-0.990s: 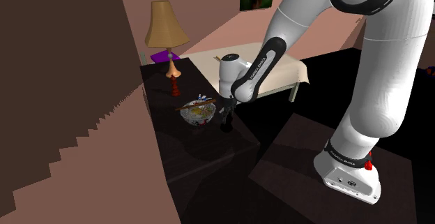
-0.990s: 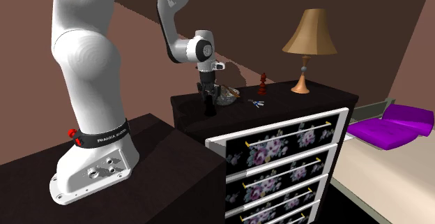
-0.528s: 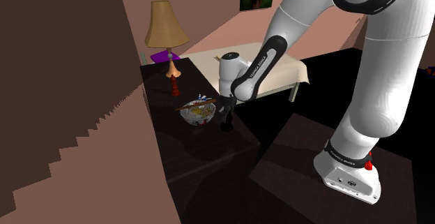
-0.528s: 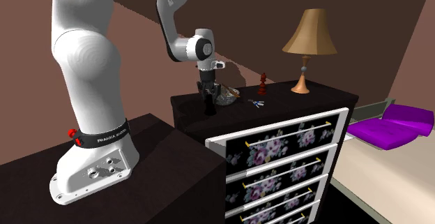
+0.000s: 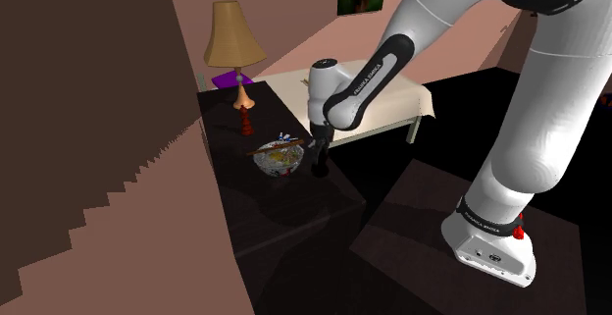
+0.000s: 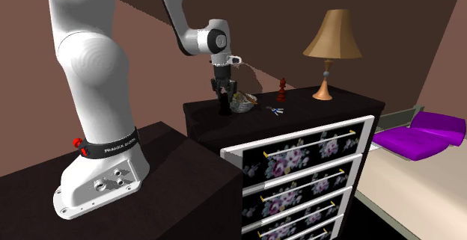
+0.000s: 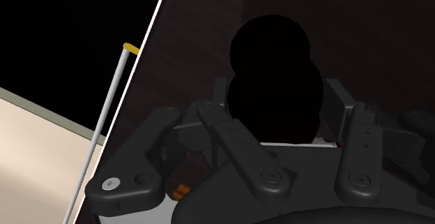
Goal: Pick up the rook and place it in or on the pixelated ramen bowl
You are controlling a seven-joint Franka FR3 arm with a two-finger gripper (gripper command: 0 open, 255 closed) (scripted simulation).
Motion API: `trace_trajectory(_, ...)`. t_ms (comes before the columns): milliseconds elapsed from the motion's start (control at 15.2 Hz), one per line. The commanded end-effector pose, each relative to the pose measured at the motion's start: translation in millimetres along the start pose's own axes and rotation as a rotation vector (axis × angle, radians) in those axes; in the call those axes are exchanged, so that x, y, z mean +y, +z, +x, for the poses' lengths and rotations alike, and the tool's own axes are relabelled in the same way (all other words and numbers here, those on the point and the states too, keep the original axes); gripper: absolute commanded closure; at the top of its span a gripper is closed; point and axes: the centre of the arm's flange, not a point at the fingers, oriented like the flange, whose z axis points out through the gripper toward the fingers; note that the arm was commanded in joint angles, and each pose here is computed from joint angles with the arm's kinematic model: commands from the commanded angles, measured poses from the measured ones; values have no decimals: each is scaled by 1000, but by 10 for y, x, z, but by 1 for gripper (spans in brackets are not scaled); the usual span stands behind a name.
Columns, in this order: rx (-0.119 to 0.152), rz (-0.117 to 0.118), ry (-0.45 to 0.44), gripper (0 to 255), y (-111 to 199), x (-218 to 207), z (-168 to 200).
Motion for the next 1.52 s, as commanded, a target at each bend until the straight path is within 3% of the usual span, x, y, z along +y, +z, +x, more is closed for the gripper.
trace_trajectory(0, 0, 0, 0, 255, -102, 10, 5)
trace_trajectory(1452, 0, 0, 0, 255, -1238, 63, 56)
